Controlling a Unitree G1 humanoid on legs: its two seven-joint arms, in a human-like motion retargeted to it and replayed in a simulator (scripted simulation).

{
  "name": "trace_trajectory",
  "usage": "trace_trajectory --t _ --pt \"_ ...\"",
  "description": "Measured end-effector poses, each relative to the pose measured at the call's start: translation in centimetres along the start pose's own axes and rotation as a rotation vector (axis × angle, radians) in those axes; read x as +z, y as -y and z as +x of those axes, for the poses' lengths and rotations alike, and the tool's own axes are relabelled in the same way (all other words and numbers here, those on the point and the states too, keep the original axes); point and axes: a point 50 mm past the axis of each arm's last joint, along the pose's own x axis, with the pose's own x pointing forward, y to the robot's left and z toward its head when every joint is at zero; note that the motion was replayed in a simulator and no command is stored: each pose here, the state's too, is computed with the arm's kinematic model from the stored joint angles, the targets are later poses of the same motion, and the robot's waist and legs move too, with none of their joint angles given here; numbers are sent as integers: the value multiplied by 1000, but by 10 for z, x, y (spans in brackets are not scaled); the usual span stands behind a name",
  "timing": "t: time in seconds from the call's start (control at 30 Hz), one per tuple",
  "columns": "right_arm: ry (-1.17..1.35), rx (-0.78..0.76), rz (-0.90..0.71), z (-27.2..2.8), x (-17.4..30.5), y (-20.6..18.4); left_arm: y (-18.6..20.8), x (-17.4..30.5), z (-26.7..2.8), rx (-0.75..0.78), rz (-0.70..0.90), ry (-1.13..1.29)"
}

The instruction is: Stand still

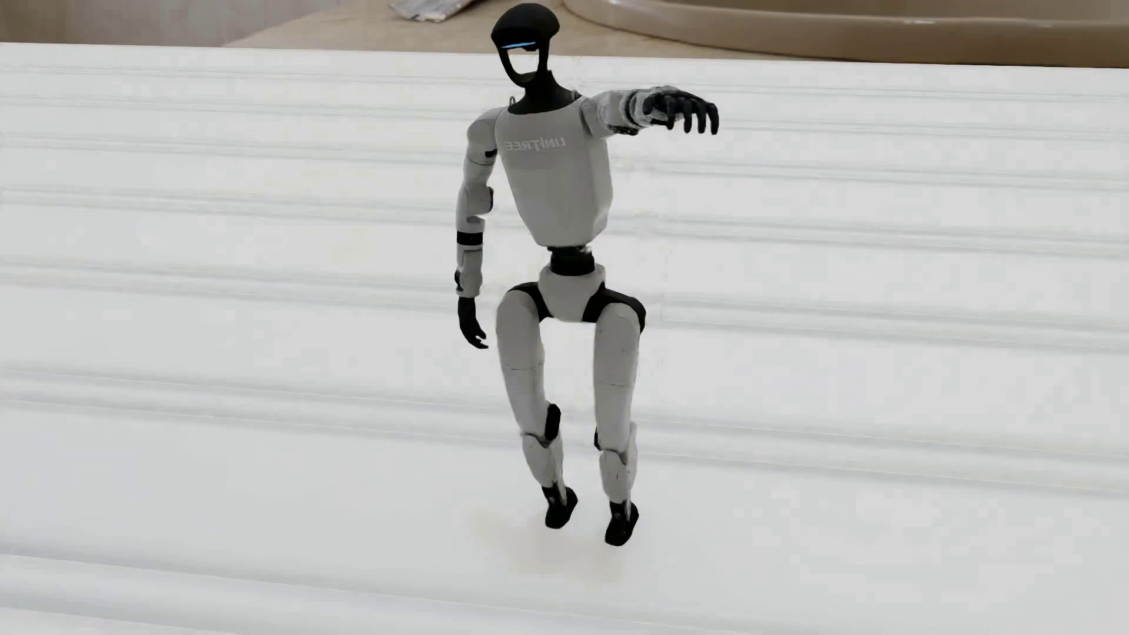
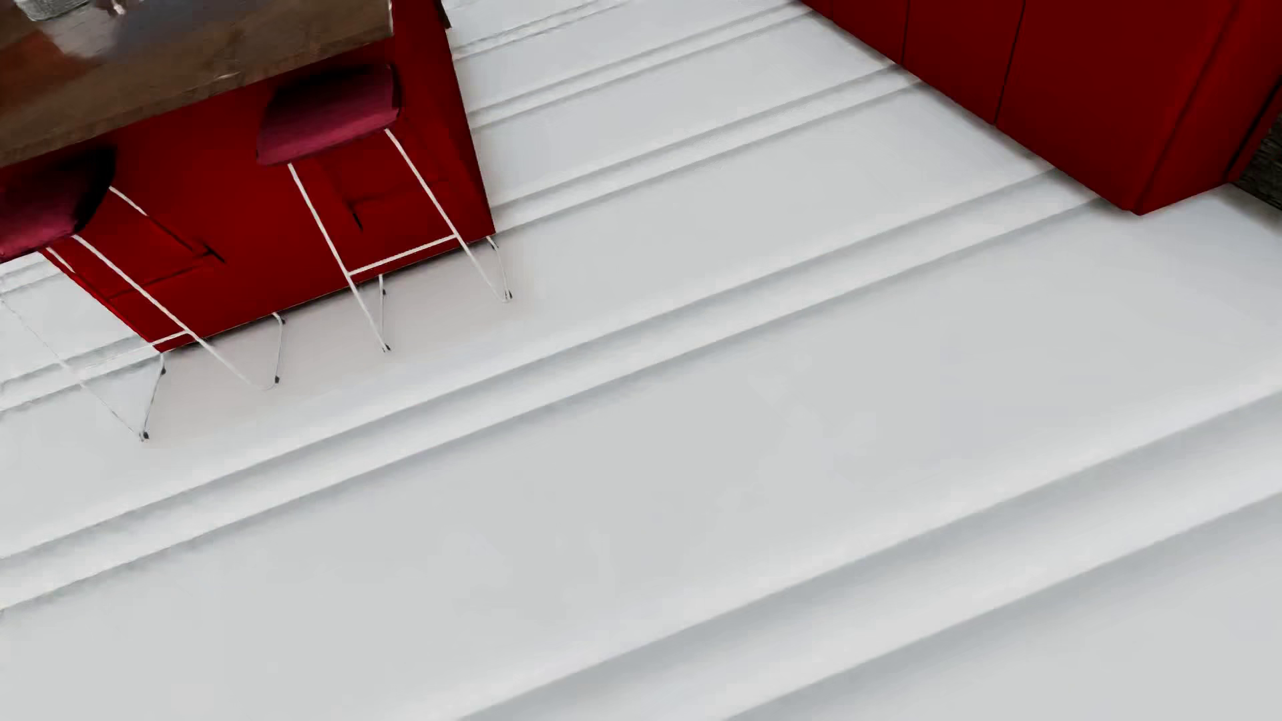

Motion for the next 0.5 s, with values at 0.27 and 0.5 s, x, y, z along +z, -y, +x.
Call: trace_trajectory --t 0.27,0.5 --pt "31 27 -105 7 25 -3 201 -53 -51 -507 304 -27" --pt "215 -4 14 10 90 3 347 -139 -209 -1055 447 -107"
